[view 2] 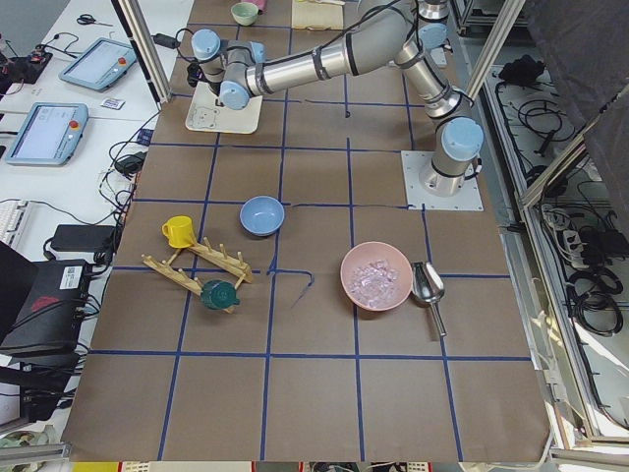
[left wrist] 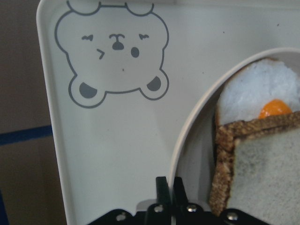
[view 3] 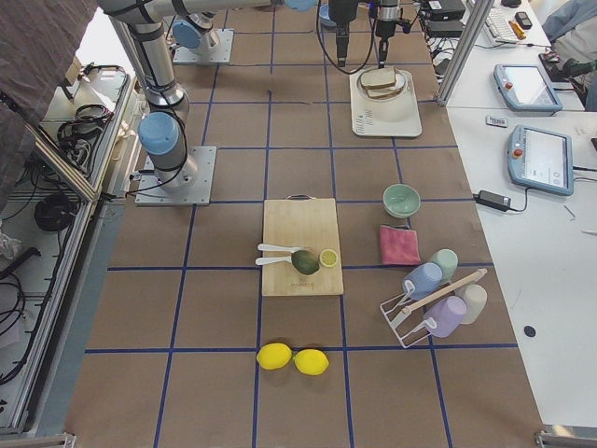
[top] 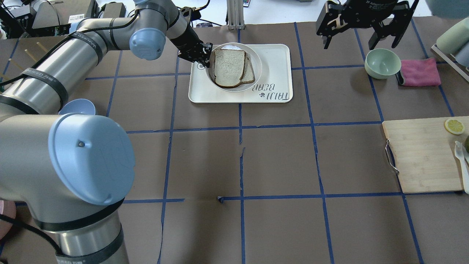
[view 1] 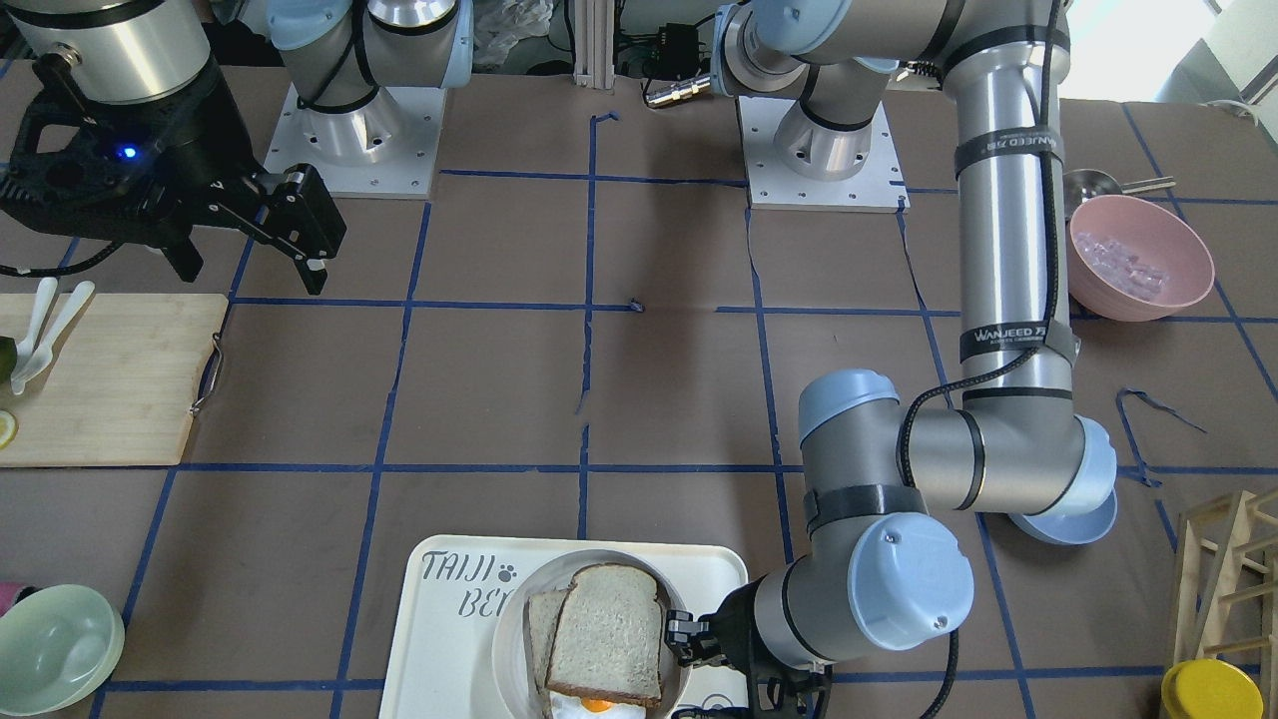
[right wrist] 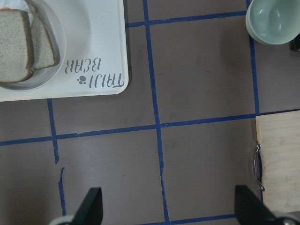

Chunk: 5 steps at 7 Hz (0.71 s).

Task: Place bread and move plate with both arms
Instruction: 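Carry the plate with the left gripper onto the bear tray, then lower the plate onto the tray and open the left gripper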

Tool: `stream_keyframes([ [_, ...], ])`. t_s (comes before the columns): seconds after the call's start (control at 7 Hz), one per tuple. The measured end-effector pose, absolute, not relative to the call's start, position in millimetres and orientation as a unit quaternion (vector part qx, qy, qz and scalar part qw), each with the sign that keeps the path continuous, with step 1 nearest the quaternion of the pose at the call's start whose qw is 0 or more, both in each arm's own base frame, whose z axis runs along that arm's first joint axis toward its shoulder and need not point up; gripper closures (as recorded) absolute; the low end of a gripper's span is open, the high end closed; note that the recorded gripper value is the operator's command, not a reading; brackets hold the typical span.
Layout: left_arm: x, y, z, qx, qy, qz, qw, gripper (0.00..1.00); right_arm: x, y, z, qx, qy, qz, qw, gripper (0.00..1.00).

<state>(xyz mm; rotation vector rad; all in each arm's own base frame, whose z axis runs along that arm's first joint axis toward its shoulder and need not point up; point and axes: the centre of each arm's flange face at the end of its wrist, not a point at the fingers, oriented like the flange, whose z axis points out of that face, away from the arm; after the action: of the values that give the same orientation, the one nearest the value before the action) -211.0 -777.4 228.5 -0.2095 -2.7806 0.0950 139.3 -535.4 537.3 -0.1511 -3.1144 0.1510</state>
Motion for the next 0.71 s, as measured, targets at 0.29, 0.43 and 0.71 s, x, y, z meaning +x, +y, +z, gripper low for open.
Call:
stream_keyframes([
  [0.29,-213.9,-799.8,206.9,-0.073,-0.980,0.036,0.182,0.93,139.3,-536.0,537.0,-0.052,-0.997,0.049,0.010,0.00],
  [0.43,-216.5,-802.6,200.3,-0.070,-0.979,0.034,0.188,0.01,139.3,-536.1,537.0,-0.052,-0.997,0.049,0.010,0.00],
  [0.71,-226.1,-799.1,199.7,-0.068,-0.977,0.028,0.199,0.00,139.3,-536.2,537.0,-0.053,-0.997,0.049,0.010,0.00],
])
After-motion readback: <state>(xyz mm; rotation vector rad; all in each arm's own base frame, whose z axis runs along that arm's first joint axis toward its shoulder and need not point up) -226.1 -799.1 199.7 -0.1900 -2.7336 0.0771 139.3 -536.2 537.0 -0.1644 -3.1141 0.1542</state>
